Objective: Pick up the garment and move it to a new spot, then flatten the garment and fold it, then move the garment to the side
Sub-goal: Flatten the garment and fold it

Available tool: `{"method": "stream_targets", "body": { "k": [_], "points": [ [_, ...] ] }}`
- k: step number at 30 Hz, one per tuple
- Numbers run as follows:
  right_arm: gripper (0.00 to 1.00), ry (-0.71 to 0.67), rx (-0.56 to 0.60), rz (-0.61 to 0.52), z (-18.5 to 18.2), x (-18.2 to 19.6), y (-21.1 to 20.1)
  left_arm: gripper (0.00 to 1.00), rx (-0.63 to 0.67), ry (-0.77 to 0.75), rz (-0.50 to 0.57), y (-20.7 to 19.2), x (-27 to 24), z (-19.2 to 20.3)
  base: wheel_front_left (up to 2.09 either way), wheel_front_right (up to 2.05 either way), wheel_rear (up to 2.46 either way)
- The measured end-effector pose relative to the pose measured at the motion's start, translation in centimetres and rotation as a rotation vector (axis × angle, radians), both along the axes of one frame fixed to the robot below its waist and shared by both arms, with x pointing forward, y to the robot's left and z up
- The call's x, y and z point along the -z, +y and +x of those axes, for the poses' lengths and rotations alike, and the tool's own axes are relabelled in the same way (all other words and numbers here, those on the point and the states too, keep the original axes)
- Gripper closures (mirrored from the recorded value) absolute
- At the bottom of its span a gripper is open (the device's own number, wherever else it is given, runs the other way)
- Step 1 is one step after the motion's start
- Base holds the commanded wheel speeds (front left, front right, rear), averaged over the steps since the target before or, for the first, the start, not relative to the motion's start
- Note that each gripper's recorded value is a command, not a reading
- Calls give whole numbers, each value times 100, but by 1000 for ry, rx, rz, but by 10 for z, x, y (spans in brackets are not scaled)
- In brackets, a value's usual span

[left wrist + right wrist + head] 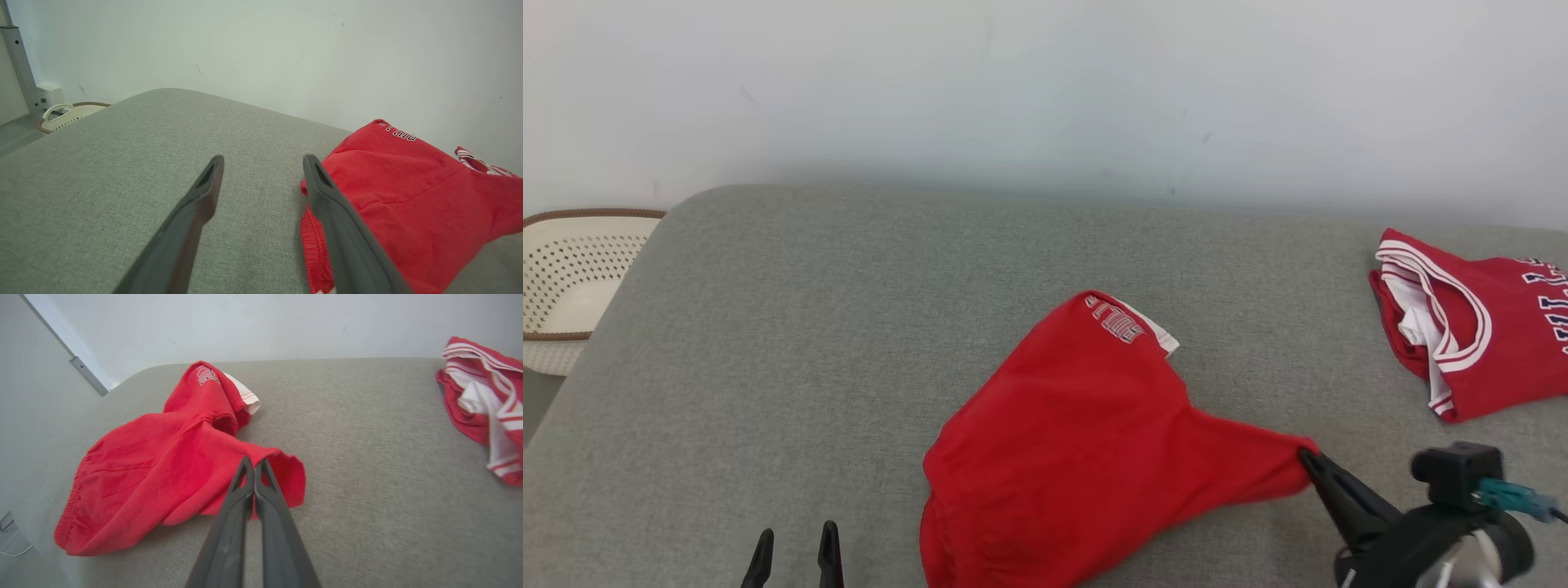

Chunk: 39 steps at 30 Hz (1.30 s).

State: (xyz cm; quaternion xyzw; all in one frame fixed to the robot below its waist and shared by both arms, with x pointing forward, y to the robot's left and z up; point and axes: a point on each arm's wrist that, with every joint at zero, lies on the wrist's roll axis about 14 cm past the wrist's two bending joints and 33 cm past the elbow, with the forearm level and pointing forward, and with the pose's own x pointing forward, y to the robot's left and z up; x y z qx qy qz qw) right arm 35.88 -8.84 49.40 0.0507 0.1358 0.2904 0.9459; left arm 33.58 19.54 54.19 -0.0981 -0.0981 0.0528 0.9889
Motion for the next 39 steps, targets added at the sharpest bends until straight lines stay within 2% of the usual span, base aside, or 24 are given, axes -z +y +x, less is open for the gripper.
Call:
{"method": "stream_targets", "body": {
  "k": [4, 10, 17, 23, 28, 32, 39],
  "points": [
    [100, 28, 49, -55, -11, -4, -24, 0, 14, 1, -5, -5, 0, 3, 0, 0, 0],
    [100, 97, 65, -84, -28, -7, -34, 0, 21, 9, -10, -7, 3, 4, 0, 0, 0],
    [100, 56, 36, -52, -27, -24, -19, 0, 14, 18, -12, -5, 6, 3, 0, 0, 0],
    [100, -55, -27, -42, -7, -50, 6, 0, 9, 16, -10, -2, 5, 4, 0, 0, 0],
    [100, -126, -47, -32, 24, -61, 25, 0, 8, 16, -8, -2, 5, 4, 0, 0, 0],
    [100, -127, -78, -3, 46, -59, 51, 0, 18, 14, -7, -4, 5, 5, 0, 0, 0],
    [100, -97, -91, -50, 82, -35, 76, 0, 8, 24, -5, 0, 8, 3, 0, 0, 0]
  ]
}}
